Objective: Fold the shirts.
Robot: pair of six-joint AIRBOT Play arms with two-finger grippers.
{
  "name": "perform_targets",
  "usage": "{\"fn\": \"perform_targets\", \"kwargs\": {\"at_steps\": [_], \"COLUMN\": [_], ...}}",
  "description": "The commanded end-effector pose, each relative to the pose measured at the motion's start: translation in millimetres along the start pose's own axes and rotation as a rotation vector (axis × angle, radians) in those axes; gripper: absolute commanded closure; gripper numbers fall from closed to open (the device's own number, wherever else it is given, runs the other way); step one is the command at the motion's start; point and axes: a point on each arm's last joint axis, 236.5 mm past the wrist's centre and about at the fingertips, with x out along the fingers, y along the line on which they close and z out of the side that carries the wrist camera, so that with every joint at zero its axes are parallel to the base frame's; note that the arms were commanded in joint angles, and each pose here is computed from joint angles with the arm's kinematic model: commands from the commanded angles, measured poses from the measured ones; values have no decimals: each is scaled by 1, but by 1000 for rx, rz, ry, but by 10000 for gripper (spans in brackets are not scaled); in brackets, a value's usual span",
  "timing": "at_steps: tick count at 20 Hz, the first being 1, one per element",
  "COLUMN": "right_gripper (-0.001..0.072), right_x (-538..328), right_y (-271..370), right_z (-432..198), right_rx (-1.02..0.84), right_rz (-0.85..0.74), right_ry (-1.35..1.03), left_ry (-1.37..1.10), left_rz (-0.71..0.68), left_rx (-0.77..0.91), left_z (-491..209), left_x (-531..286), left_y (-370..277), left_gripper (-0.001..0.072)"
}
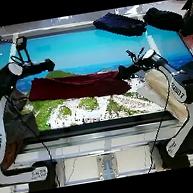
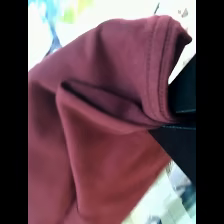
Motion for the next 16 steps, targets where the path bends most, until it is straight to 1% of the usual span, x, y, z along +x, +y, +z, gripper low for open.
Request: {"fn": "perform_targets", "kwargs": {"at_steps": [1,2,3,6,8,11,13,15,16], "right_gripper": [689,689,689,689,689,689,689,690,690], "right_x": [-17,-28,-39,-79,-106,-145,-166,-178,-179], "right_y": [41,54,68,111,137,168,177,182,182], "right_z": [-3,-4,-4,-13,-24,-42,-50,-53,-55], "right_rx": [-57,-90,-116,-174,-227,-279,-285,-273,-256], "right_rz": [79,91,102,125,131,107,57,26,19], "right_ry": [21,26,28,41,51,44,22,5,12], "left_ry": [193,244,295,422,500,576,561,495,451], "left_rz": [-62,-80,-107,-198,-276,-341,-394,-448,-459], "left_rx": [5,10,13,18,20,110,136,90,75], "left_z": [-55,-71,-87,-131,-160,-199,-208,-196,-182], "left_x": [29,38,46,66,75,80,78,75,71], "left_y": [-19,-27,-39,-85,-127,-183,-225,-259,-266], "left_gripper": [574,687,696,696,696,696,696,696,696]}}
